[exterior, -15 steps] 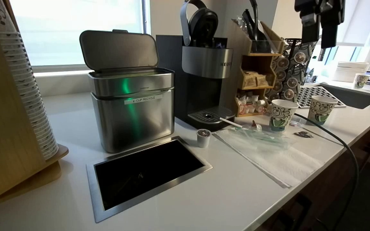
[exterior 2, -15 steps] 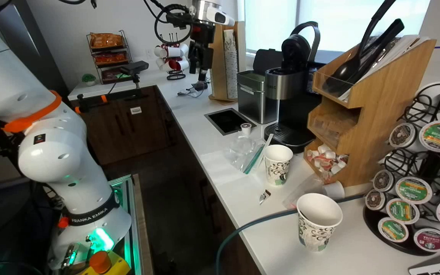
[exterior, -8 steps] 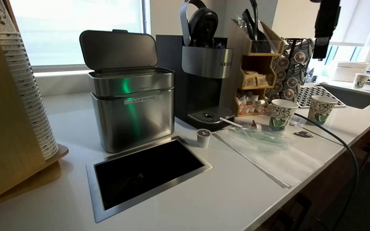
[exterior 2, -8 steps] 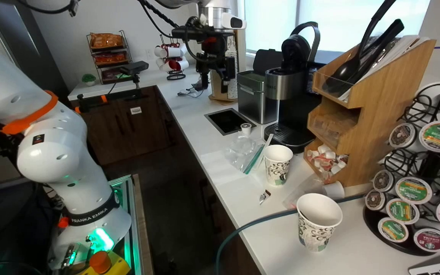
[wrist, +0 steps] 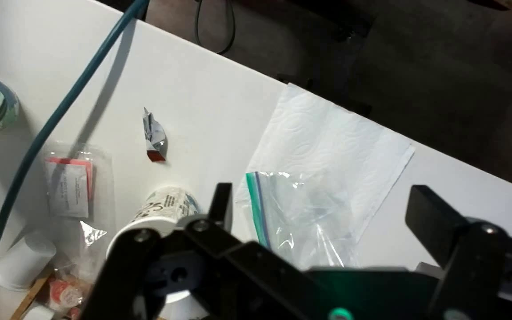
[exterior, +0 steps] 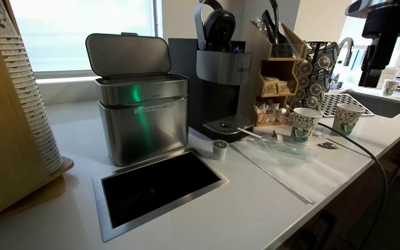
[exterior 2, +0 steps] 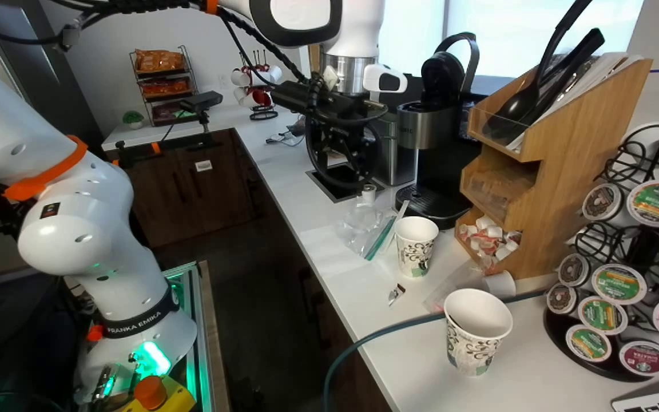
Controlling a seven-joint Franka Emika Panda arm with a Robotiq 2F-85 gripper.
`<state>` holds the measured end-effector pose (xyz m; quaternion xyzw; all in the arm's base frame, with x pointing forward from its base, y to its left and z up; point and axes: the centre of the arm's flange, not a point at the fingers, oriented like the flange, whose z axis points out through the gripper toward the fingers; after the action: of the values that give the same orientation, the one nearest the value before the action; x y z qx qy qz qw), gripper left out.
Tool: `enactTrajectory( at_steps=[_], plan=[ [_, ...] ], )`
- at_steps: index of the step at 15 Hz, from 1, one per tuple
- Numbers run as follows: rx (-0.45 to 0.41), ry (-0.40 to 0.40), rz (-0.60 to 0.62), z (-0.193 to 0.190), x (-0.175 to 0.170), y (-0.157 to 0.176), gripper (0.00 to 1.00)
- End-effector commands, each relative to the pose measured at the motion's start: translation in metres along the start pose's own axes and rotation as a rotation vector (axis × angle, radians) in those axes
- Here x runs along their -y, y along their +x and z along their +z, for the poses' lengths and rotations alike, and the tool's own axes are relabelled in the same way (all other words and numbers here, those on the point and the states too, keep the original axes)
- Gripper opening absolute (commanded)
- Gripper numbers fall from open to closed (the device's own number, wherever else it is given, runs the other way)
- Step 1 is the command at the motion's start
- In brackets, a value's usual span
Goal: Put the wrapper in the bin
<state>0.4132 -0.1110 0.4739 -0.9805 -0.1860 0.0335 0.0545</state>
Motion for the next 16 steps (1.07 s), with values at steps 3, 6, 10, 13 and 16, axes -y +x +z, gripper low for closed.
enactTrajectory(
  at_steps=[3,6,10,13,16],
  plan=[
    [0.006,0.000,-0.004,0.003,0.001,0.003,1.00],
    [-0.082,-0.040,0.033,0.005,-0.010,-0.009,1.00],
    [-0.156,-0.041,0.119,0.032,-0.056,-0.033,1.00],
    [-0.195,-0.062,0.173,0.051,-0.084,-0.060,1.00],
    [-0.202,-0.124,0.157,0.075,-0.101,-0.059,1.00]
  ],
)
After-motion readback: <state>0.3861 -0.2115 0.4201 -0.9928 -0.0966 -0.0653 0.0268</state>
